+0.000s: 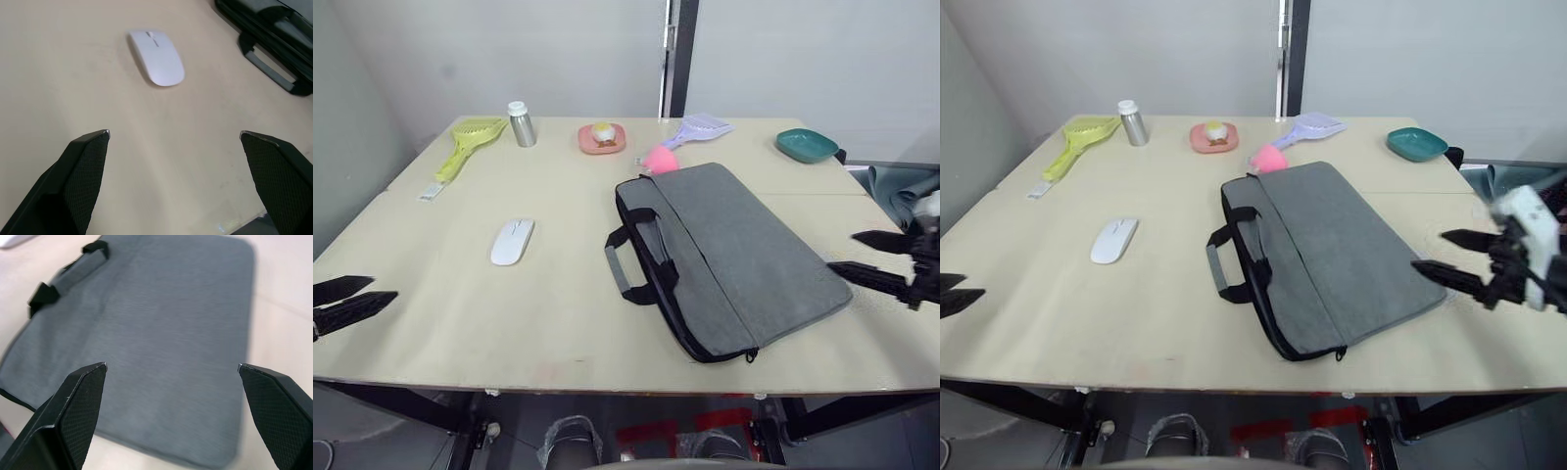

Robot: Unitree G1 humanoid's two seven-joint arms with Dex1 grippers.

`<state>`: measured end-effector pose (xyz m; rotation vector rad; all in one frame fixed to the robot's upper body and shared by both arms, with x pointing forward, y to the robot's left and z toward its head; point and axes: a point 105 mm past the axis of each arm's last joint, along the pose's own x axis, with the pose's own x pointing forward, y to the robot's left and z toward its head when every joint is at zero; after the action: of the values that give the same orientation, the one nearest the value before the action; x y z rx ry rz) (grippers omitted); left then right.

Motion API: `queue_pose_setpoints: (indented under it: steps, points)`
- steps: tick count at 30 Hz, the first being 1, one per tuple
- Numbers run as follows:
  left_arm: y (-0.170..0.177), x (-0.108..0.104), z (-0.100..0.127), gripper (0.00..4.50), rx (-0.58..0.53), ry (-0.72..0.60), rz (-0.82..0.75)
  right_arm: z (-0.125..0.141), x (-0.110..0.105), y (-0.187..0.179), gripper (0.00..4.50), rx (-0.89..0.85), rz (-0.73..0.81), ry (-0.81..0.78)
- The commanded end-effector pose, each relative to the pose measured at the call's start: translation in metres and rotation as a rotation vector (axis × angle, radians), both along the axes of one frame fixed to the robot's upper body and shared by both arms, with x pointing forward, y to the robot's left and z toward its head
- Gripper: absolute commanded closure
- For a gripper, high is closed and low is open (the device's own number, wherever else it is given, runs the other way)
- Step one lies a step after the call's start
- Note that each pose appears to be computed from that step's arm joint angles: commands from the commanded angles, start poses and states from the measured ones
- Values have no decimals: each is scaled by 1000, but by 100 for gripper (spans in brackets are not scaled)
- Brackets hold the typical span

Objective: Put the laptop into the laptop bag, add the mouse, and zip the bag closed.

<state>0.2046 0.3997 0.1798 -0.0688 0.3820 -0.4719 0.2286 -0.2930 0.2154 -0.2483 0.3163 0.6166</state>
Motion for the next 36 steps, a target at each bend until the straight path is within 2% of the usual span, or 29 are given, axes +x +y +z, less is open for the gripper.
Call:
queue_pose_setpoints:
  steps: [1, 6, 10, 13, 14, 17, 21, 24, 26, 28, 36]
  points:
    - [2, 6, 14, 0, 47, -44, -14, 12, -7, -13, 1, -36, -28, -86]
    - [-14, 35, 6, 0, 52, -65, -47, 13, -12, -3, 1, -34, 13, -121]
    - [29, -1, -8, 0, 110, -69, -4, 38, -12, 54, 1, 89, 227, -220]
    - [27, 4, -13, 0, 138, -114, -29, 46, -17, 104, 1, 104, 399, -248]
    - [23, 14, -15, 0, 137, -127, -30, 48, -20, 117, 1, 108, 444, -254]
    - [-7, 66, -25, 0, 116, -122, -35, 55, -27, 147, 1, 140, 550, -271]
    - [-36, 107, -39, 0, 93, -130, -28, 62, -29, 174, 1, 165, 631, -284]
    - [-42, 116, -40, 0, 92, -135, -27, 64, -28, 178, 1, 171, 637, -282]
    - [-65, 136, -34, 0, 51, -165, -36, 59, -20, 177, 1, 166, 617, -266]
    - [-80, 147, -35, 0, 42, -162, -46, 55, -17, 176, 1, 163, 610, -255]
    - [-114, 171, -53, 0, 115, -146, -34, 53, -13, 176, 1, 169, 609, -264]
